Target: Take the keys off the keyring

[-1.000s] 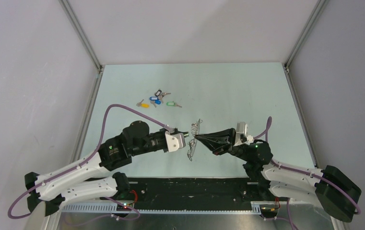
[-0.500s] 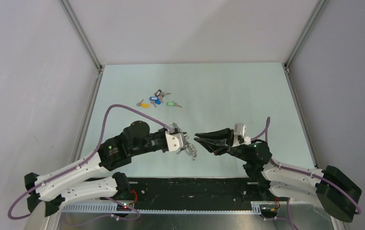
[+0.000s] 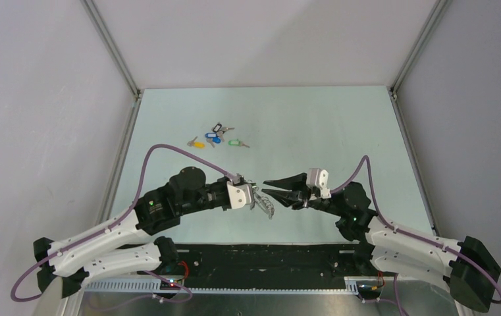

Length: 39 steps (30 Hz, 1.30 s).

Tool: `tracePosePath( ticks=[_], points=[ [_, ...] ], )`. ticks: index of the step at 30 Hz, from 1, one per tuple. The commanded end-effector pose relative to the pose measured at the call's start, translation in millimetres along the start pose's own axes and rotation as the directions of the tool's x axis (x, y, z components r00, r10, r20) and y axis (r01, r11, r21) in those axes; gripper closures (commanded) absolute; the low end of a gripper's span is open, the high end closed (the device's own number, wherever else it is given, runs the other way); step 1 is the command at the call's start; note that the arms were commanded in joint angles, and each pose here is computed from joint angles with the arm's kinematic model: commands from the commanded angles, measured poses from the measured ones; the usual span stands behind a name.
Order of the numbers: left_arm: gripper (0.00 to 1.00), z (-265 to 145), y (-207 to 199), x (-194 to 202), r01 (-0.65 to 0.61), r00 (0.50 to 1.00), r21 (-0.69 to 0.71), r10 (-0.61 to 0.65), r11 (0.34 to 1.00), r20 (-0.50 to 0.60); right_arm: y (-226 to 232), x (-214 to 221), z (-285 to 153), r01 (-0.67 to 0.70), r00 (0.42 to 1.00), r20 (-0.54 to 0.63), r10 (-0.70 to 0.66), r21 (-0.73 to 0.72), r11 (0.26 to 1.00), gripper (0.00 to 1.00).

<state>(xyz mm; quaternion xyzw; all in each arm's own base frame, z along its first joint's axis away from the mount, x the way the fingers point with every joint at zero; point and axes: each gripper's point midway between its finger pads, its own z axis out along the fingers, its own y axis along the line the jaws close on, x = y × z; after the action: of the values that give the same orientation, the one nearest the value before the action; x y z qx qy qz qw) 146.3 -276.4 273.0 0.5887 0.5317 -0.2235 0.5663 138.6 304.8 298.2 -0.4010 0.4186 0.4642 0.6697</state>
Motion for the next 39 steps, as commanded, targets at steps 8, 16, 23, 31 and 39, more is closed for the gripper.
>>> tracePosePath(
  ticks=[8, 16, 23, 31, 39],
  points=[
    [1.0, -4, 5, -18, -0.016, 0.997, -0.014, 0.017, 1.0, 0.069, 8, 0, 12, 0.062, 0.992, -0.102, -0.074, -0.114, 0.992, 0.71],
    [1.0, -4, 6, -18, -0.016, 0.997, -0.017, 0.018, 1.0, 0.069, 12, 6, 18, 0.029, 0.991, -0.123, -0.046, -0.14, 0.99, 0.72],
    [1.0, -3, 8, -15, -0.014, 0.998, -0.03, 0.016, 0.999, 0.056, 17, 6, 23, 0.003, 0.992, -0.125, -0.024, -0.161, 0.987, 0.83],
    [1.0, 0, 9, -12, -0.022, 0.999, -0.032, 0.023, 0.999, 0.041, 18, 3, 25, 0.008, 0.993, -0.113, -0.026, -0.158, 0.987, 0.82],
    [1.0, 1, 8, -11, -0.024, 0.999, -0.029, 0.025, 0.999, 0.038, 16, 2, 27, 0.009, 0.994, -0.109, -0.026, -0.155, 0.988, 0.83]
  ],
)
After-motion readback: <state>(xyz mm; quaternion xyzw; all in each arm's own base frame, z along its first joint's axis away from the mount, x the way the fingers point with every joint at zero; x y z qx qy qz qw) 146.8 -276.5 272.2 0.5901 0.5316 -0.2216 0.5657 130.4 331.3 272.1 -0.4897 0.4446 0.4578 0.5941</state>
